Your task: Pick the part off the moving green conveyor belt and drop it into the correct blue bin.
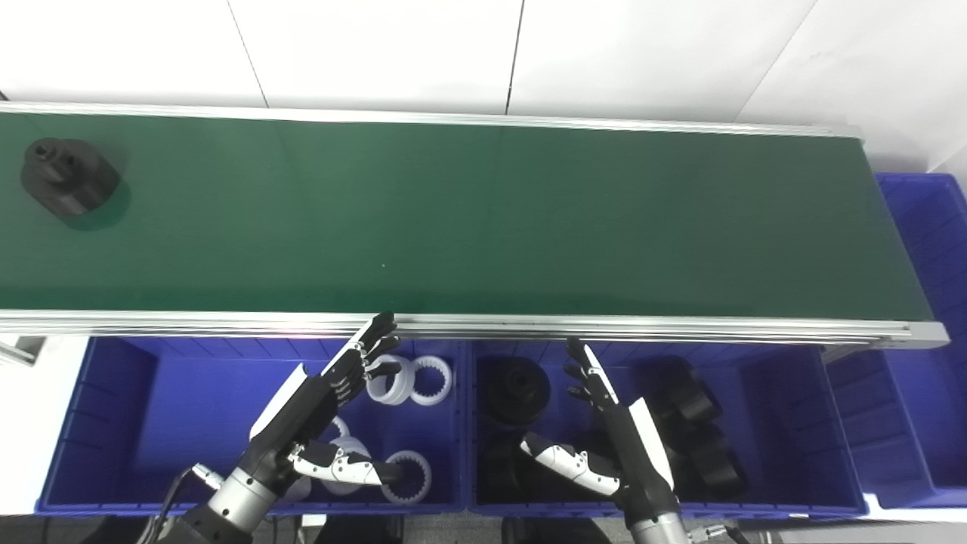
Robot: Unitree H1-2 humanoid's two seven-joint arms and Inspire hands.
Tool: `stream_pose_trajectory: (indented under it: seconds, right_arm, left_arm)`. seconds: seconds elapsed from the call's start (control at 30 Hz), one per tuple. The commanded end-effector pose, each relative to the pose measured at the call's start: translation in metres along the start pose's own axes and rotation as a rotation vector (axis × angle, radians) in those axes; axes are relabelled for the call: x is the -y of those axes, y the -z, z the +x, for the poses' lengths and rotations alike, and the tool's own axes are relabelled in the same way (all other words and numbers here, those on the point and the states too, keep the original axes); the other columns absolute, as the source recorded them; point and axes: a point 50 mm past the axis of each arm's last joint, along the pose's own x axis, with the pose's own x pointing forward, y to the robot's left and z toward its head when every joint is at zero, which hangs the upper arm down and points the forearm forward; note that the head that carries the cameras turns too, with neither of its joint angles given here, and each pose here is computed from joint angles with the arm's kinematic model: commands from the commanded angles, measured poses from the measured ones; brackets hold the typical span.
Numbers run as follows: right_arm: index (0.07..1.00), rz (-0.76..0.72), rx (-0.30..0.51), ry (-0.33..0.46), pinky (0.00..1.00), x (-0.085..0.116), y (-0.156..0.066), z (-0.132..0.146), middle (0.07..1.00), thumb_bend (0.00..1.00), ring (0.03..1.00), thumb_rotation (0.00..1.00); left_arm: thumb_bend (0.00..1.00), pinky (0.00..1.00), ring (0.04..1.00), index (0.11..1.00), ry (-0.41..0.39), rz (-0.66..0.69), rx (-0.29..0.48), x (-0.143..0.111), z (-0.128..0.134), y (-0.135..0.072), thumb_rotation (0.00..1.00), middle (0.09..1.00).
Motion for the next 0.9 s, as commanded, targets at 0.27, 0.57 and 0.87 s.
stream_pose_trajectory:
  seconds: [0.27,0.57,0.87]
  right_arm:
    - [0.978,0.008,0.070,0.013,0.84,0.0010,-0.0060,-0.0017,0.965,0.84,0.915,0.58]
    - [0.978,0.004,0.069,0.008,0.84,0.0008,-0.0066,-0.0009,0.964,0.84,0.916,0.56]
    - [0.979,0.004,0.062,0.006,0.85,0.0000,-0.0072,-0.0015,0.967,0.83,0.921,0.56]
  left_arm:
    - [0.86,0.87,0.964,0.994,0.003,0.017,0.047,-0.0024,-0.0011,-0.0059,0.18,1.000]
    - [0.87,0.86,0.961,0.992,-0.001,0.028,0.043,-0.0036,-0.0013,-0.0048,0.18,1.000]
    - [0.87,0.86,0.968,0.992,0.003,0.010,0.039,-0.0030,-0.0017,-0.0045,0.18,1.000]
